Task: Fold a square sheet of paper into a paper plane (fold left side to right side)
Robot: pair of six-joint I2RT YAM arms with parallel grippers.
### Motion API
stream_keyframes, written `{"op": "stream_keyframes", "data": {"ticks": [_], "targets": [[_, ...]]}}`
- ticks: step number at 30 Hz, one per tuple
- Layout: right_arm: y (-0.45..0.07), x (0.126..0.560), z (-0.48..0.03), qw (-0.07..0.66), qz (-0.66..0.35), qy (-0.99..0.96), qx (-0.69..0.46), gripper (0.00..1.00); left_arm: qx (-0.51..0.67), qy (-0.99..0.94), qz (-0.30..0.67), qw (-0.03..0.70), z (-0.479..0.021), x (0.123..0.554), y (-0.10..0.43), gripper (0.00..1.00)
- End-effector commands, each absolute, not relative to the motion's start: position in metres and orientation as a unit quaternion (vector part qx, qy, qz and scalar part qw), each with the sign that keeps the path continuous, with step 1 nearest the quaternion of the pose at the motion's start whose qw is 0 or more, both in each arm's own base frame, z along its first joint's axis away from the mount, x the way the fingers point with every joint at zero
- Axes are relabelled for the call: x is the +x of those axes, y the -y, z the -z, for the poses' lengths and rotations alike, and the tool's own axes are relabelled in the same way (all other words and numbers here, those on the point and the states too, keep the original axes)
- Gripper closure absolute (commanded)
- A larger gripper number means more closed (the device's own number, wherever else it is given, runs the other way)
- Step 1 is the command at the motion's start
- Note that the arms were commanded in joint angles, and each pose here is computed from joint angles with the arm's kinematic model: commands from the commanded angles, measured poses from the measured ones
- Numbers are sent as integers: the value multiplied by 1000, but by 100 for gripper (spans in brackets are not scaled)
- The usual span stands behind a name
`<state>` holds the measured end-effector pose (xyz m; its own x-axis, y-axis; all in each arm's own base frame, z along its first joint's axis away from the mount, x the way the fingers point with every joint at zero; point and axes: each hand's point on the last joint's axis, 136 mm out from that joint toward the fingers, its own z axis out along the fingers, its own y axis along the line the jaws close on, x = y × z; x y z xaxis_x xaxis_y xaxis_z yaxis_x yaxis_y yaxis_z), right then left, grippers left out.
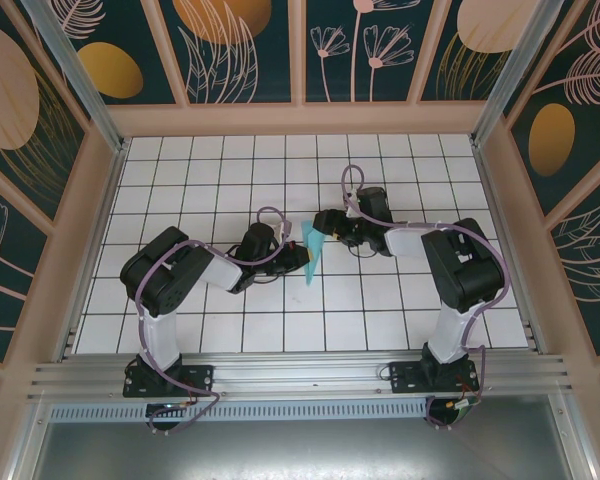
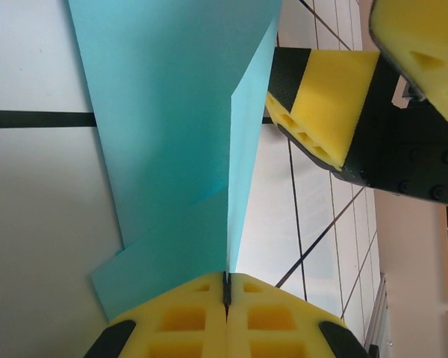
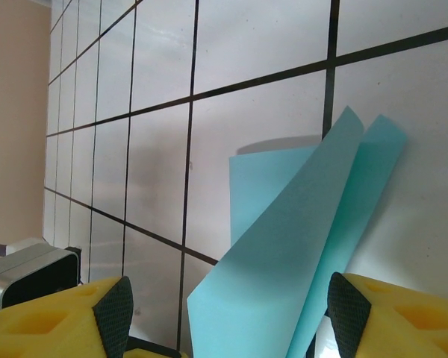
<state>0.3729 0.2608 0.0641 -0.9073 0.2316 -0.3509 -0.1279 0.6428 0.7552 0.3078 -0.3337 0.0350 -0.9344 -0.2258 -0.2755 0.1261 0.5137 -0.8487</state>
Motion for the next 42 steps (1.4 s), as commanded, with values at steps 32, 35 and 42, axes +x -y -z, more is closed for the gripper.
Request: {"op": "stream_keyframes", "data": {"ticks": [32,35,42], "targets": [[-255,368,-59,190,-436,-879,38,25,8,-835,524,168,-48,315,354,100],[-254,369,-55,184,-431,-883,39,25,12,-833,527,167,-49,315,355,100],[-253,369,-44,165,-409,-896,47,25,32,-831,532,156,-49,311,368,100]]}}
